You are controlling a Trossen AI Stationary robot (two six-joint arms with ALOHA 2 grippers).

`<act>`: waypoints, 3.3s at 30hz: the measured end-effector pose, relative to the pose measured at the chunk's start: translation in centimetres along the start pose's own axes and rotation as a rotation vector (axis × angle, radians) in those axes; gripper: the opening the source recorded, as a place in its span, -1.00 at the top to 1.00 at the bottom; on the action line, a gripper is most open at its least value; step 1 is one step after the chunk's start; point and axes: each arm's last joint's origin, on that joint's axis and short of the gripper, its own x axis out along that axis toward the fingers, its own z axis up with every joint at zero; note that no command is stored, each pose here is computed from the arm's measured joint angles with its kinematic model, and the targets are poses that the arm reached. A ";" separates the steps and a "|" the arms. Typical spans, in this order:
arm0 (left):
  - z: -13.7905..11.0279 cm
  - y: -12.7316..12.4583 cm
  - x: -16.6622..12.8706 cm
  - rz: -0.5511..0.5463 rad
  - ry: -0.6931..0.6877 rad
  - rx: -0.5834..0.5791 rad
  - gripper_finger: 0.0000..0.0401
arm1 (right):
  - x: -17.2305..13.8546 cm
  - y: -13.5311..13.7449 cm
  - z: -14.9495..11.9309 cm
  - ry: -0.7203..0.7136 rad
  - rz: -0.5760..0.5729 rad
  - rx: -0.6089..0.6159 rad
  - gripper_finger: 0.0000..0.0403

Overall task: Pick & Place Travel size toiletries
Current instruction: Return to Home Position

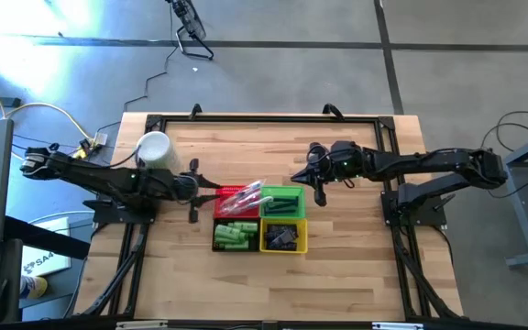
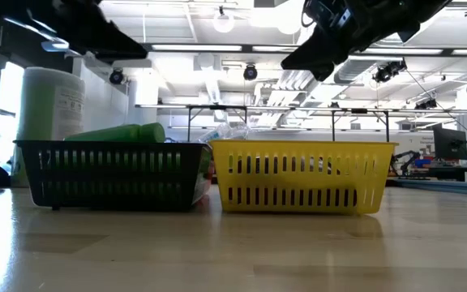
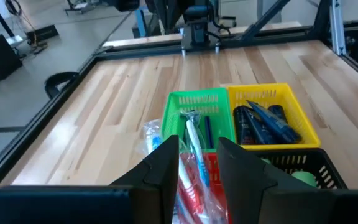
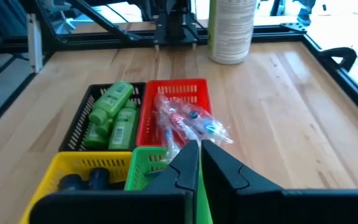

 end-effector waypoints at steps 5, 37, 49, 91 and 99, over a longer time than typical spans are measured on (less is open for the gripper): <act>-0.4 0.6 -2.0 0.002 -0.020 -0.007 0.48 | 0.0 0.0 0.0 0.004 -0.014 0.000 0.95; -2.3 2.4 -9.1 0.004 -0.044 -0.029 0.48 | 0.0 -0.1 0.0 0.003 -0.014 -0.014 0.94; -3.4 2.7 -10.1 0.005 -0.119 -0.045 0.48 | 0.0 0.0 0.0 0.003 -0.014 -0.014 0.94; -8.9 0.7 -5.5 -0.131 -0.250 -0.015 0.48 | 0.0 -0.1 0.2 -0.019 -0.014 -0.014 0.94; -9.0 0.7 -5.5 -0.130 -0.248 -0.002 0.48 | 0.0 -0.1 0.1 -0.016 -0.014 -0.014 0.94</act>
